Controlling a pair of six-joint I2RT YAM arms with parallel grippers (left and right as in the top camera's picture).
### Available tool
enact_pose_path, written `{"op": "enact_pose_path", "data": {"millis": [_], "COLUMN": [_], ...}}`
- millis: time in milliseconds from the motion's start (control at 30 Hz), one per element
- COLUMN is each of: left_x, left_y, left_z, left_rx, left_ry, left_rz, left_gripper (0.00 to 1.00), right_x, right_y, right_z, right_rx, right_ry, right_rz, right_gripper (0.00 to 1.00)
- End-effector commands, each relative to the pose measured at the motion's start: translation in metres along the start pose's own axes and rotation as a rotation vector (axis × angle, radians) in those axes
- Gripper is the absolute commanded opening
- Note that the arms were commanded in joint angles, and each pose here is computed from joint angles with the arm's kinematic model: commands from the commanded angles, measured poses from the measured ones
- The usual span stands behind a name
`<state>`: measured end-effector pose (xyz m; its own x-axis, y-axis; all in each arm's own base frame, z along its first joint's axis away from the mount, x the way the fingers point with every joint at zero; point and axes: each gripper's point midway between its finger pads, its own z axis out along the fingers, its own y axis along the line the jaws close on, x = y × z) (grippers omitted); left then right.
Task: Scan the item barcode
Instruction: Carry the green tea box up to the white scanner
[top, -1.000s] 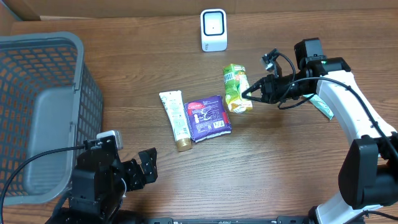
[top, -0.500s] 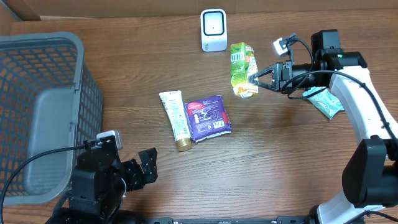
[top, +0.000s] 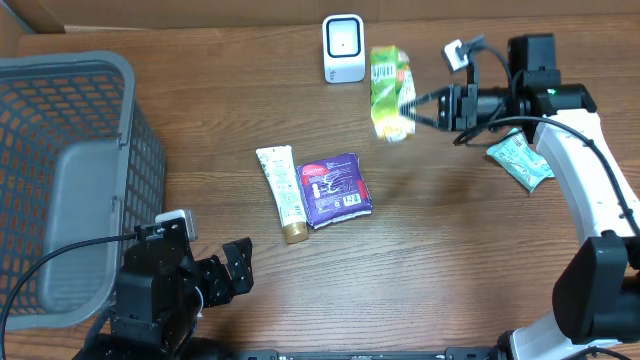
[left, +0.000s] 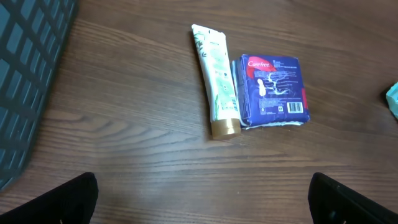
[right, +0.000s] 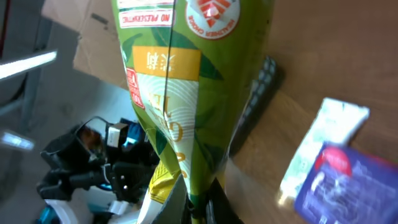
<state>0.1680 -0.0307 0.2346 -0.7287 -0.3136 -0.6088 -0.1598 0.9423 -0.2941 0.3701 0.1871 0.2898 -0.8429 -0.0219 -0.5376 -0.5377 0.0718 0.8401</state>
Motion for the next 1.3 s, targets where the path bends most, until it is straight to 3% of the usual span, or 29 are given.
{"op": "enact_pose_path", "data": {"millis": [0, 133, 267, 467, 667, 767, 1000, 1267], "left_x": [0.002, 0.002, 0.002, 0.002, 0.002, 0.002, 0.002, 0.002], "left_y": [-0.001, -0.001, -0.001, -0.001, -0.001, -0.001, -0.001, -0.001], "left_z": [-0.001, -0.001, -0.001, -0.001, -0.001, -0.001, -0.001, -0.001], "left_rx": [0.012, 0.012, 0.012, 0.012, 0.012, 0.011, 0.012, 0.012], "left_ry": [0.0, 0.0, 0.0, 0.0, 0.0, 0.0, 0.0, 0.0], "left_rz": [-0.003, -0.003, -0.003, -0.003, -0.003, -0.003, -0.003, -0.003], "left_gripper": [0.99, 1.0, 1.0, 1.0, 1.0, 1.0, 0.99, 1.0], "right_x": [-0.018, -0.047, -0.073, -0.084, -0.069, -0.066, -0.097, -0.14], "right_y": [0.056, 0.092, 0.117, 0.07, -0.029, -0.055, -0.041, -0.022], "right_z": [0.009, 0.026, 0.026, 0.035, 0.024, 0.006, -0.032, -0.029], "right_rx": [-0.071, -0.108, -0.103, 0.041, 0.495, 0.712, 1.145, 1.586], "right_ry": [0.024, 0.021, -0.084, -0.192, -0.283, -0.303, -0.36, -0.371], "right_rz": [0.027, -0.141, -0.269, -0.107, 0.025, 0.035, -0.147, -0.491], "right_gripper": [0.04, 0.04, 0.04, 0.04, 0.04, 0.04, 0.04, 0.04]}}
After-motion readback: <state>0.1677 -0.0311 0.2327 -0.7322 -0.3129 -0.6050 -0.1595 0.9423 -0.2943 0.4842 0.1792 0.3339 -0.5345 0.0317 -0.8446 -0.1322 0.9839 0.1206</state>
